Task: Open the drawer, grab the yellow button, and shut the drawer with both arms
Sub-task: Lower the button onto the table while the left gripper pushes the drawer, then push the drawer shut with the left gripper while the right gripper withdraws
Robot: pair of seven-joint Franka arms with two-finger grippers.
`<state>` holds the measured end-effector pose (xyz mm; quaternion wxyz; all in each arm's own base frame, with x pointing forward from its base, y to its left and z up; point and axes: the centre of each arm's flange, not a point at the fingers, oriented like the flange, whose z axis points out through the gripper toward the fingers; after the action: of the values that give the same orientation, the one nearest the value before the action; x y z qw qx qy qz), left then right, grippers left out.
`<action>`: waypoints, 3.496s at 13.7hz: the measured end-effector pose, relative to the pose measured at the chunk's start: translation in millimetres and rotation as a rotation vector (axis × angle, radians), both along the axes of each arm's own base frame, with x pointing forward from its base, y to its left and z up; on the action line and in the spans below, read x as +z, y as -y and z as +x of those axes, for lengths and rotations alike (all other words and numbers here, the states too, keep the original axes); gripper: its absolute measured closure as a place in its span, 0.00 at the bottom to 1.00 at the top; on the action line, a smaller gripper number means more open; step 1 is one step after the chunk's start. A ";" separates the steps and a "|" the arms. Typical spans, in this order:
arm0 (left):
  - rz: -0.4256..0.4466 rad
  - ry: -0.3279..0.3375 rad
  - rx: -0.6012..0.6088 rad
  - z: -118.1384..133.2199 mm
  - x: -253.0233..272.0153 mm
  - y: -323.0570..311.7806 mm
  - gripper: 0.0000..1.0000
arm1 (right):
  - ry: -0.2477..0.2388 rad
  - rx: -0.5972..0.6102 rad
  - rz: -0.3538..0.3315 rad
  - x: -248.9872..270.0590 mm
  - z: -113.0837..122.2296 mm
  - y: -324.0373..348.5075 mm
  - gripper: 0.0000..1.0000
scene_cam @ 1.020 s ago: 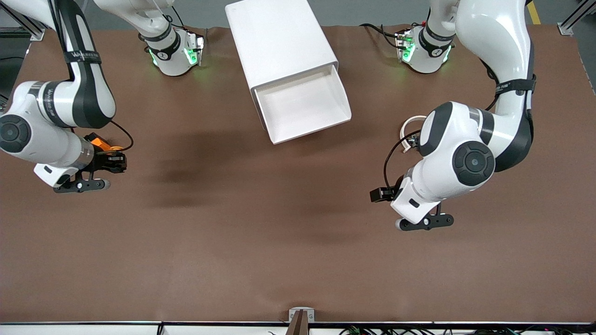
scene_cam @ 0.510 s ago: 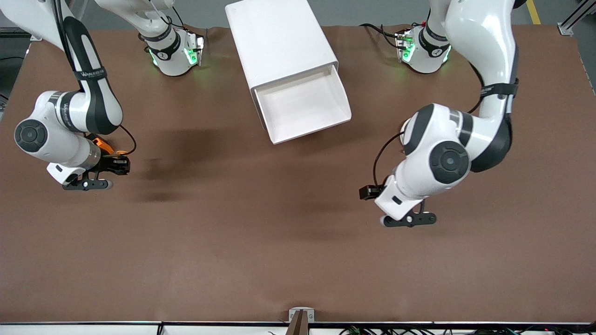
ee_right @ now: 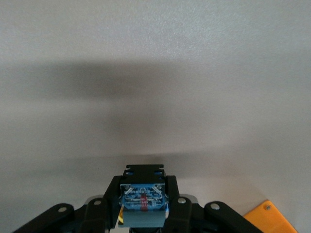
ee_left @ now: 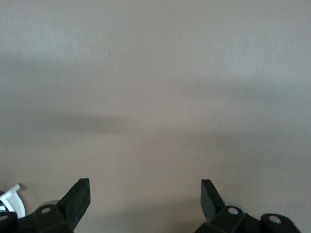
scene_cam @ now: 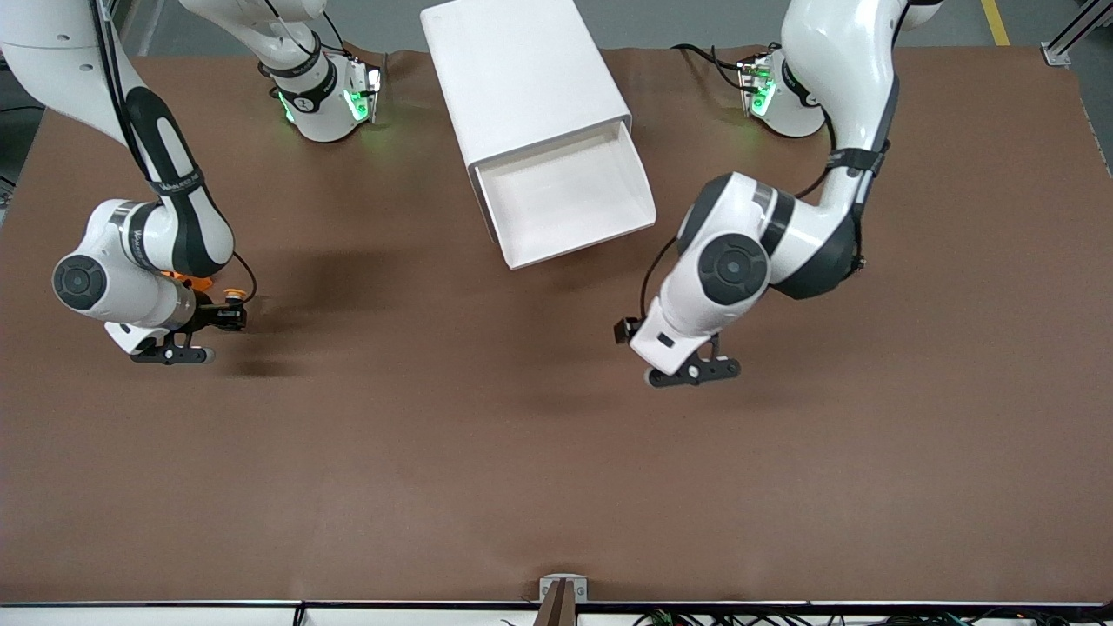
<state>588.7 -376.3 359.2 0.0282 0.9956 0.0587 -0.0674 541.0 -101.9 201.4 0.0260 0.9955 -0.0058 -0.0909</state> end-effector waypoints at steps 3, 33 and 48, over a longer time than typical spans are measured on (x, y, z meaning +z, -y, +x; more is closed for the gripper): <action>0.000 -0.030 0.010 -25.0 -0.3 16.6 0.00 | 0.026 0.006 -0.003 -8.7 3.1 -1.2 0.59; -0.047 -0.205 -0.077 -175.3 -21.7 151.9 0.00 | -0.088 -0.119 -0.034 206.9 -8.7 -92.0 0.00; -0.041 -0.277 -0.037 -226.3 -33.0 187.9 0.00 | 0.050 -0.112 -0.025 379.5 15.1 -103.0 0.00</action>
<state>362.4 -564.1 326.3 0.0387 0.9769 0.0420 -0.2058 556.1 1.1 581.0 0.0334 0.9952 -0.0632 -0.0672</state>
